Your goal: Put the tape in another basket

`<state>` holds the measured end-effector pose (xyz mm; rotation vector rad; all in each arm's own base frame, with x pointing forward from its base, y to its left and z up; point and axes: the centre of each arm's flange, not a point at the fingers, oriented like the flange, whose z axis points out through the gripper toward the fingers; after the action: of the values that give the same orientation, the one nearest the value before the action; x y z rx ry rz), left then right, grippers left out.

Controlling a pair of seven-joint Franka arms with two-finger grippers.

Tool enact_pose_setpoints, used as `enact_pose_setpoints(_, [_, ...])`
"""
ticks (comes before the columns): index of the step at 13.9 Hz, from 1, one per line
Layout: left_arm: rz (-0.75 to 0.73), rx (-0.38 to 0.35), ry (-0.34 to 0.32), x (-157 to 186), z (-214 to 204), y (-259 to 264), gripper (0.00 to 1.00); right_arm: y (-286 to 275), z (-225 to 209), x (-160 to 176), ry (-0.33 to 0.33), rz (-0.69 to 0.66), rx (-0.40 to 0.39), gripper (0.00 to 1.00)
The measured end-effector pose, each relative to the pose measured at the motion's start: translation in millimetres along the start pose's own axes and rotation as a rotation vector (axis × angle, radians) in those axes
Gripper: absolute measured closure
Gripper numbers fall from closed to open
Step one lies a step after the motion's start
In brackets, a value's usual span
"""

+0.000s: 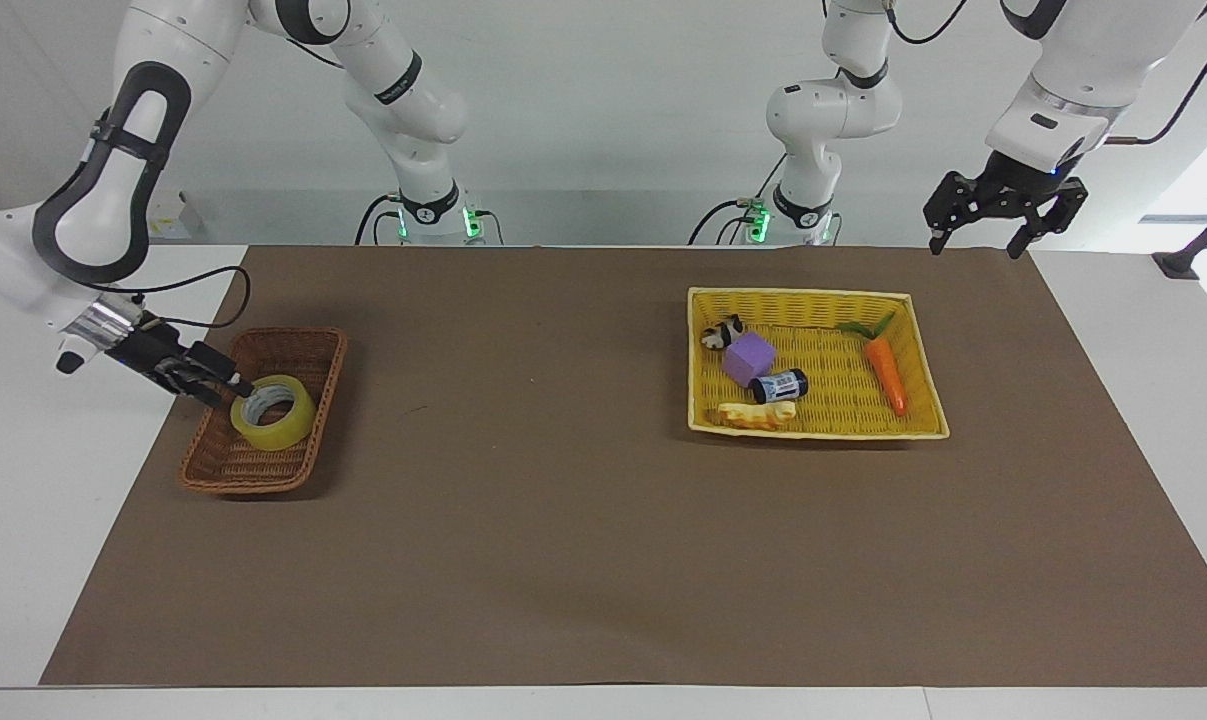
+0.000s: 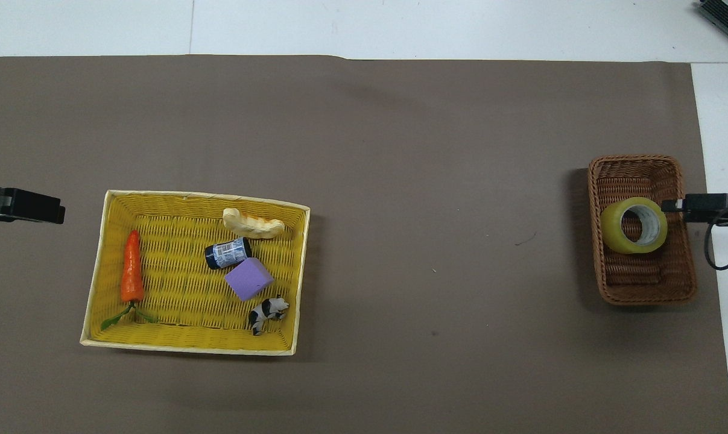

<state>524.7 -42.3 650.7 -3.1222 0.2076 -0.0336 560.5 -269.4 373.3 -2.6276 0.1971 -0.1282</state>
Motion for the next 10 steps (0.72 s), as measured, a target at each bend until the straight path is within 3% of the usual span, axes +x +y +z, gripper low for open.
enact_pose_setpoints(2, [-0.004,-0.001,-0.006,0,1,0,0.00,-34,-20,17,-0.022,-0.119,-0.157,0.00])
enact_pose_setpoints(5, [-0.018,-0.001,-0.008,0,1,-2,0.00,-113,-34,32,-0.025,-0.111,-0.342,0.00])
enact_pose_setpoints(10, [-0.033,-0.001,-0.010,-1,2,-8,0.00,-197,-32,24,-0.032,-0.031,-0.480,0.00])
